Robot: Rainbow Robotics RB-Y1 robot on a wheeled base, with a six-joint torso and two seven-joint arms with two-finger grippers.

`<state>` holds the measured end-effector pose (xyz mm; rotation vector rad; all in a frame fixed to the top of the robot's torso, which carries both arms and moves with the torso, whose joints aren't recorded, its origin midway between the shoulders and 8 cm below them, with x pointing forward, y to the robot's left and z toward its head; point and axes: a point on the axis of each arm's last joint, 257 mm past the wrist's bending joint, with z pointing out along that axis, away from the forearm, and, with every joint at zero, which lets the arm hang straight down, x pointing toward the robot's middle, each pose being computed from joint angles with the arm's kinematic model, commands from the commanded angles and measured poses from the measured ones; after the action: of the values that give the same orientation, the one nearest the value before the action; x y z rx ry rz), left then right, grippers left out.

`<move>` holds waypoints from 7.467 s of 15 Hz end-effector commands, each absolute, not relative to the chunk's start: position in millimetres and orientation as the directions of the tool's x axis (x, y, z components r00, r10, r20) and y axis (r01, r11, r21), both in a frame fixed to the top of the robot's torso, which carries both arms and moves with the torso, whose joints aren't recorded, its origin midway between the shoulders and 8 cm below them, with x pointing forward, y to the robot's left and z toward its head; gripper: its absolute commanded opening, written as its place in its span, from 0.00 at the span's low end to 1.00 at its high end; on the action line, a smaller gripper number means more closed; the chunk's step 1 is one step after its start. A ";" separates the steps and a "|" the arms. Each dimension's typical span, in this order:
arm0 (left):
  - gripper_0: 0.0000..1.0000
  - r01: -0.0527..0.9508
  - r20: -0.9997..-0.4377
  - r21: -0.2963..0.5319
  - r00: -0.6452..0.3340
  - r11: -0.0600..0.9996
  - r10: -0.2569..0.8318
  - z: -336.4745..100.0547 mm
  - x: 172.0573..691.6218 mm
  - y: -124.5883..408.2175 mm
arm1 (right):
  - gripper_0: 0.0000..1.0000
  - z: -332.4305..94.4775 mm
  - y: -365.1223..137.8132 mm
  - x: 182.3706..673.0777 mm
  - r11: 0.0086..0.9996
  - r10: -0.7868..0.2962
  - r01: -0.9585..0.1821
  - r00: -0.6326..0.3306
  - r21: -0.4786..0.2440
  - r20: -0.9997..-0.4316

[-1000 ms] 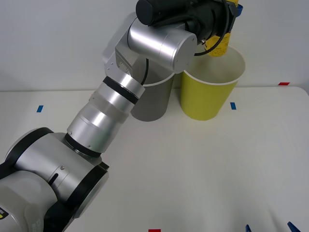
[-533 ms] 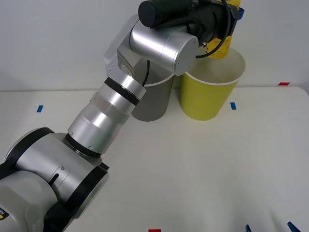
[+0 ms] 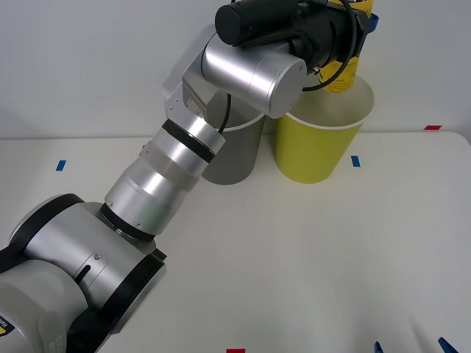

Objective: Put cans in the gray bin and PET bottles in the light green bin.

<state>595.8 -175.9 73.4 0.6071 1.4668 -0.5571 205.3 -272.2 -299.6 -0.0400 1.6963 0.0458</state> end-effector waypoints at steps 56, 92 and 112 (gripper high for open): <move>1.00 0.221 -0.999 0.020 0.031 0.975 0.014 -115.1 400.4 198.1 | 0.99 -299.6 -272.2 205.3 0.999 0.000 -0.053 -0.126 0.007 -0.992; 1.00 0.044 -0.980 0.113 -0.160 0.993 0.119 -323.7 217.4 257.6 | 0.99 -299.6 -272.2 205.3 0.999 0.000 -0.053 -0.126 0.007 -0.992; 1.00 0.022 -0.975 0.141 -0.170 0.990 0.143 -333.9 205.5 254.3 | 0.99 -299.6 -272.2 205.3 0.999 0.000 -0.053 -0.126 0.007 -0.992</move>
<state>205.5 254.3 -333.9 0.1228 1.7400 0.1070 205.3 -272.2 -299.6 -0.0399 1.6963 0.0459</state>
